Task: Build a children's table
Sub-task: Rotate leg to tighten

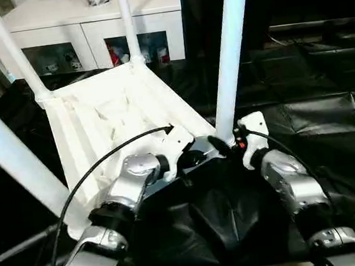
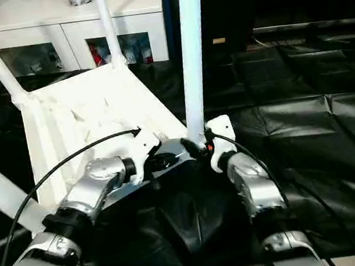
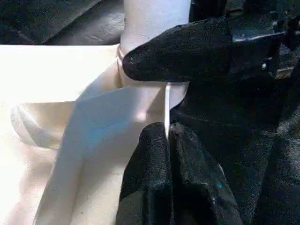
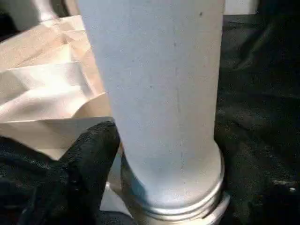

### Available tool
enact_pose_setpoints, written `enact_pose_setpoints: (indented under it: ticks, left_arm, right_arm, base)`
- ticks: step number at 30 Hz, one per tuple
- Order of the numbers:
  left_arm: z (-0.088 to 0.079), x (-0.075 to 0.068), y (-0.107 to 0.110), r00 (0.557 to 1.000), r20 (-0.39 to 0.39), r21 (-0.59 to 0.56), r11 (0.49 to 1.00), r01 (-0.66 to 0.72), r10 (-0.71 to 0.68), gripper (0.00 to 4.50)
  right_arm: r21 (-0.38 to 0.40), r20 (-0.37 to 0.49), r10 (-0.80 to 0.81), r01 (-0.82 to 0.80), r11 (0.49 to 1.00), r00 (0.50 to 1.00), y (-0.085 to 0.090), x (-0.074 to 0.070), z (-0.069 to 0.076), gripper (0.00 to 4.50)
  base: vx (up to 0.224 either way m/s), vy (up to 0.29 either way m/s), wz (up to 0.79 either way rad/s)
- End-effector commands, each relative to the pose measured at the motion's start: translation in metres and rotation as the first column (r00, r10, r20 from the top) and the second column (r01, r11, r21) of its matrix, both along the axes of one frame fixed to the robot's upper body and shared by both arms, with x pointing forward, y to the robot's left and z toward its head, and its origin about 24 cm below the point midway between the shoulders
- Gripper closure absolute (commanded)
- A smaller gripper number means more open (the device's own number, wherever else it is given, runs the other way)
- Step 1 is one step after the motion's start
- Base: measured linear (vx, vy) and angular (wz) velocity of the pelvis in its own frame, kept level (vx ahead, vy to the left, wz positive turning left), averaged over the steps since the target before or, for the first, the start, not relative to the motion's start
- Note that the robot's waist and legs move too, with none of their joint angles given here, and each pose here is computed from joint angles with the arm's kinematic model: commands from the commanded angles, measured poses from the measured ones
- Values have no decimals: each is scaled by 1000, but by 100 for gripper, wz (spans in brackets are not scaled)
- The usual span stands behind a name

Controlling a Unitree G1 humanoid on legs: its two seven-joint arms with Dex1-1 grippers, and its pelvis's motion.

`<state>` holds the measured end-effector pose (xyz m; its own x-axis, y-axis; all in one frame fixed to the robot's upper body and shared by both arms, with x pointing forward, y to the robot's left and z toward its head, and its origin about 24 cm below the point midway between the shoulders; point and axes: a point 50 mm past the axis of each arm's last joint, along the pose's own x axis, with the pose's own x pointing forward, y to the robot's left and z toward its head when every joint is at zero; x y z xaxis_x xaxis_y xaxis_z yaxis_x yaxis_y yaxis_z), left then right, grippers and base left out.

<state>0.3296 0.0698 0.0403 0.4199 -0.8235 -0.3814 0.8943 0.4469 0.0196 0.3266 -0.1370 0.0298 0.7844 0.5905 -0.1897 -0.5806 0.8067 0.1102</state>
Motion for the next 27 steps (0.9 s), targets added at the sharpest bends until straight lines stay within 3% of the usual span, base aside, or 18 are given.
enact_pose_setpoints:
  ticks: [1, 9, 11, 22, 25, 27]
  left_arm:
    - [15, -7, -23, 987, 65, -66, 986, 151, -146, 450]
    - [10, -18, 15, 949, -7, -3, 949, 314, -314, 450]
    - [10, -21, 24, 938, -36, 6, 938, 345, -345, 450]
    - [14, -23, 47, 921, -90, 13, 924, 382, -379, 450]
    - [14, -23, 47, 925, -87, 7, 928, 372, -370, 450]
    - [14, -18, 44, 946, -63, 16, 947, 321, -319, 450]
  right_arm:
    - [20, -30, 260, -259, 966, 965, 37, -13, -6, 71]
    - [-58, -29, 481, -481, 875, 876, -8, -18, 13, 69]
    - [-63, -38, 513, -514, 855, 858, -14, -18, 16, 104]
    - [-51, -65, 596, -599, 799, 800, -16, -23, 16, 182]
    - [-38, -65, 598, -601, 798, 799, -14, -25, 14, 188]
    - [-28, -55, 559, -561, 827, 827, -12, -25, 11, 188]
  base:
    - [0, 0, 0]
    - [0, 0, 0]
    - [0, 0, 0]
    - [0, 0, 0]
    - [0, 0, 0]
    - [0, 0, 0]
